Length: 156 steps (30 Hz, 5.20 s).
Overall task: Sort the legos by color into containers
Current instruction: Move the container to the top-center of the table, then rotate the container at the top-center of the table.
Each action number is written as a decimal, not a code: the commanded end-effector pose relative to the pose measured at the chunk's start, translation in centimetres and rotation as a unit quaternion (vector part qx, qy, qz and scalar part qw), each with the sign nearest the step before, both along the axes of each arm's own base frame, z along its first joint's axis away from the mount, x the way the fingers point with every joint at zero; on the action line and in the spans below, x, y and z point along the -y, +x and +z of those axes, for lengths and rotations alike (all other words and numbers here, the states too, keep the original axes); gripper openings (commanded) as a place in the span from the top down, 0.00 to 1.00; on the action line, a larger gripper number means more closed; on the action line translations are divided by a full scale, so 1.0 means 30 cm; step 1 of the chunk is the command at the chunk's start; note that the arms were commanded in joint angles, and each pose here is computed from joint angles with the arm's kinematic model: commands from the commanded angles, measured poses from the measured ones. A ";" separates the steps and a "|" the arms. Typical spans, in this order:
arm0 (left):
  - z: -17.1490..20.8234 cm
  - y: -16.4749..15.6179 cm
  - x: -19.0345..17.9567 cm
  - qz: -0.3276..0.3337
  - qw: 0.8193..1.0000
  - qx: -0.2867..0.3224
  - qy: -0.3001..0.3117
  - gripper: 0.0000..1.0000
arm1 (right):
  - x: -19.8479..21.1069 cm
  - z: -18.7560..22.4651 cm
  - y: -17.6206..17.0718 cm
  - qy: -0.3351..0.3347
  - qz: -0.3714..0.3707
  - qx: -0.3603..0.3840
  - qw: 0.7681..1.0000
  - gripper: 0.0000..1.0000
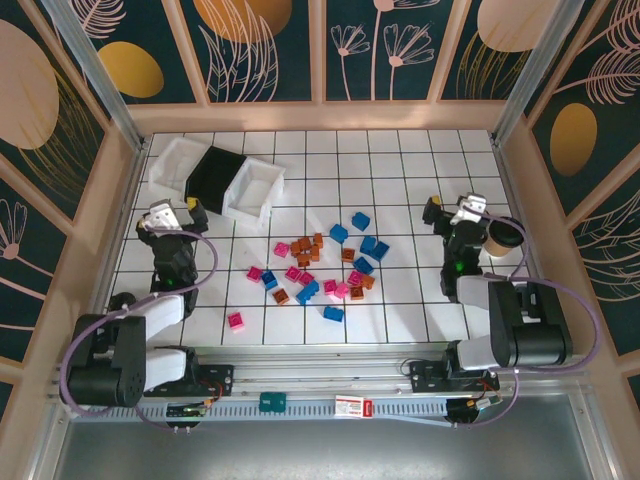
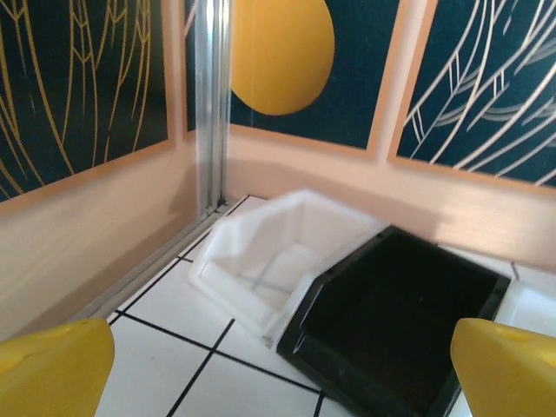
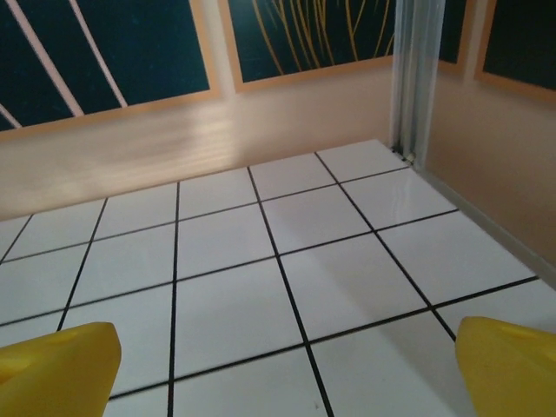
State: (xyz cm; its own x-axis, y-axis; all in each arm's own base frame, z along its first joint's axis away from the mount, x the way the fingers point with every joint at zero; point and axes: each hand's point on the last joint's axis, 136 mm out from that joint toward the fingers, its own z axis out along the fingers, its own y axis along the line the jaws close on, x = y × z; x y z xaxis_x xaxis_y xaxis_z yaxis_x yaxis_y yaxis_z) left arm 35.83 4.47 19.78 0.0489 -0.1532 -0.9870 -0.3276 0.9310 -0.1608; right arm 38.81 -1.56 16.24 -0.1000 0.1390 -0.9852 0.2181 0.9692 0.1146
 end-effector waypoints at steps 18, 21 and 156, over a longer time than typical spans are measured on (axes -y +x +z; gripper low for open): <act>0.169 0.198 0.149 -0.101 0.970 -0.064 -0.213 0.01 | -0.282 -0.130 0.094 0.307 0.123 -0.127 0.935 0.01; 0.090 0.303 0.234 -0.157 0.956 -0.162 -0.187 0.01 | -0.339 -0.136 0.100 0.293 0.162 -0.153 0.930 0.01; -0.099 -0.129 0.717 -0.256 0.898 -0.299 -0.195 0.14 | -0.665 -0.261 0.249 0.102 0.249 -0.301 0.915 0.89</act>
